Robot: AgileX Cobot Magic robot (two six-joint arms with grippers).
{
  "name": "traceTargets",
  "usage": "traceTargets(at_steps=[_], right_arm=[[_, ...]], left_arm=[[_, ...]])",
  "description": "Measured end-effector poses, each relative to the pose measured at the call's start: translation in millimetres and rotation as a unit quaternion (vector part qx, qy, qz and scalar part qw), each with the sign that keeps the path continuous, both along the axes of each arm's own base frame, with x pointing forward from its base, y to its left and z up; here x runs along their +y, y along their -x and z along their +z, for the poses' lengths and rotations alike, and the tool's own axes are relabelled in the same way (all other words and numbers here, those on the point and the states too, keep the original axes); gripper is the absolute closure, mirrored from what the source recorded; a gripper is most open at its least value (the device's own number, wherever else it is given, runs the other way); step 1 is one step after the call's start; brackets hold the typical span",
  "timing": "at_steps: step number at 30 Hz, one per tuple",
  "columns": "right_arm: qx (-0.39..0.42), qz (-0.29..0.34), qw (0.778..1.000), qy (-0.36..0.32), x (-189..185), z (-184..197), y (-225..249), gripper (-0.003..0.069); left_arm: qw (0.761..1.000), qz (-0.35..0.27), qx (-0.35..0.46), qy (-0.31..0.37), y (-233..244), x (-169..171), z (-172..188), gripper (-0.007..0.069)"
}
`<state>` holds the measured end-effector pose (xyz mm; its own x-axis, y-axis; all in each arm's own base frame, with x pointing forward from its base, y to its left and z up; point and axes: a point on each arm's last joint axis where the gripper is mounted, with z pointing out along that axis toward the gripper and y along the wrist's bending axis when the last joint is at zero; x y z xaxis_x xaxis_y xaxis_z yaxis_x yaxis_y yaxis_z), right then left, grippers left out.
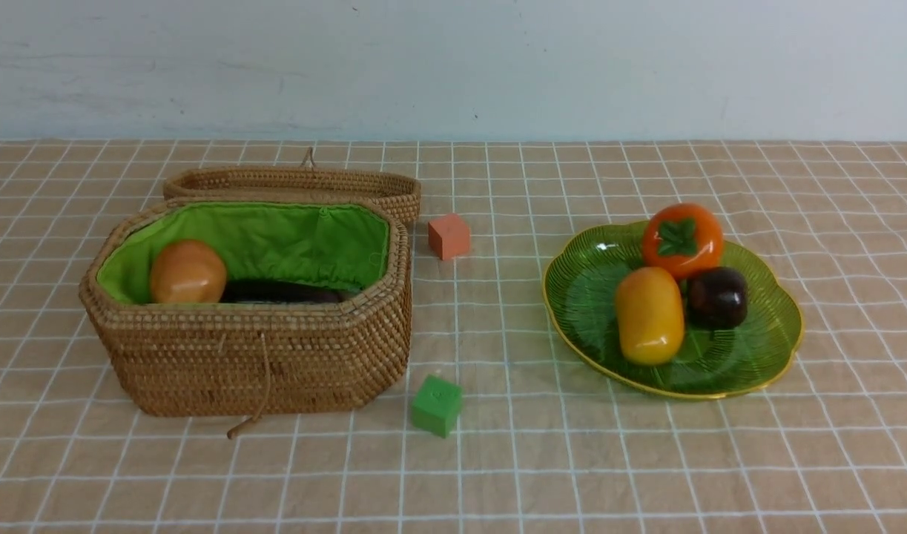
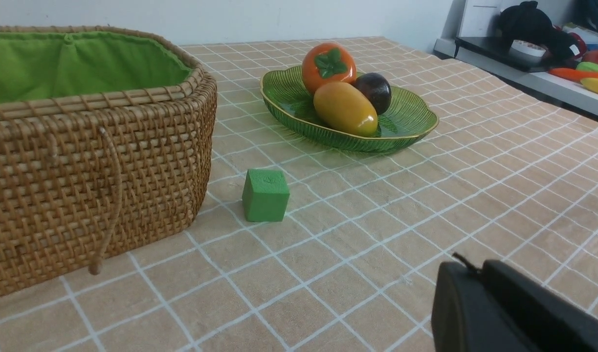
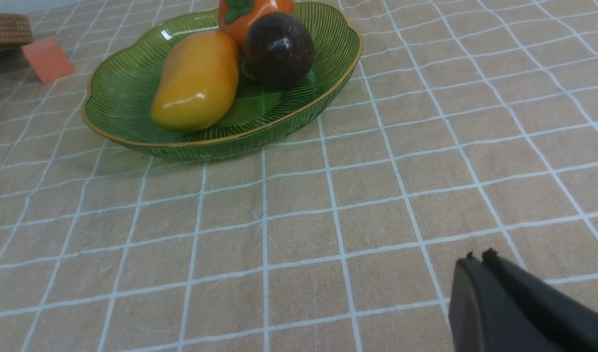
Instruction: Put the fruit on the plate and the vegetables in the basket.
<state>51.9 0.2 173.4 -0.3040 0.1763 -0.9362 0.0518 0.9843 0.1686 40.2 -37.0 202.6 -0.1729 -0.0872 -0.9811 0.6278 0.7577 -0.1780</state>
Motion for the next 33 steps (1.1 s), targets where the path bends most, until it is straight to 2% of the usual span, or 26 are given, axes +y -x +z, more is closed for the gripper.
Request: traceTargets(at_steps=[6, 12, 17, 24, 27, 31, 33], right_arm=[[0.0, 0.0, 1.0, 0.0, 0, 0, 0, 0.0666], [0.0, 0.0, 1.0, 0.0, 0, 0, 0, 0.0663], [0.0, 0.0, 1.0, 0.0, 0, 0, 0, 0.0659], [0.0, 0.0, 1.0, 0.0, 0, 0, 0, 0.0657], [0.0, 0.0, 1.0, 0.0, 0, 0, 0, 0.0655], [0.0, 0.0, 1.0, 0.0, 0, 0, 0, 0.0654], [0.0, 0.0, 1.0, 0.0, 0, 0, 0, 0.0654]], left_arm=[[1.0, 0.0, 0.001, -0.001, 0, 0, 0, 0.058], [0.999, 0.006, -0.027, -0.04, -1, 1, -3, 0.0575], [0.995, 0.086, -0.023, -0.053, -7, 8, -7, 0.0567], [0.972, 0.223, -0.034, -0.067, -13, 23, -5, 0.0572], [0.961, 0.275, -0.009, -0.031, -15, 28, -9, 0.0638], [0.952, 0.303, 0.023, -0.017, -15, 31, -16, 0.0638], [0.949, 0.307, 0.076, 0.001, -14, 32, -24, 0.0638]])
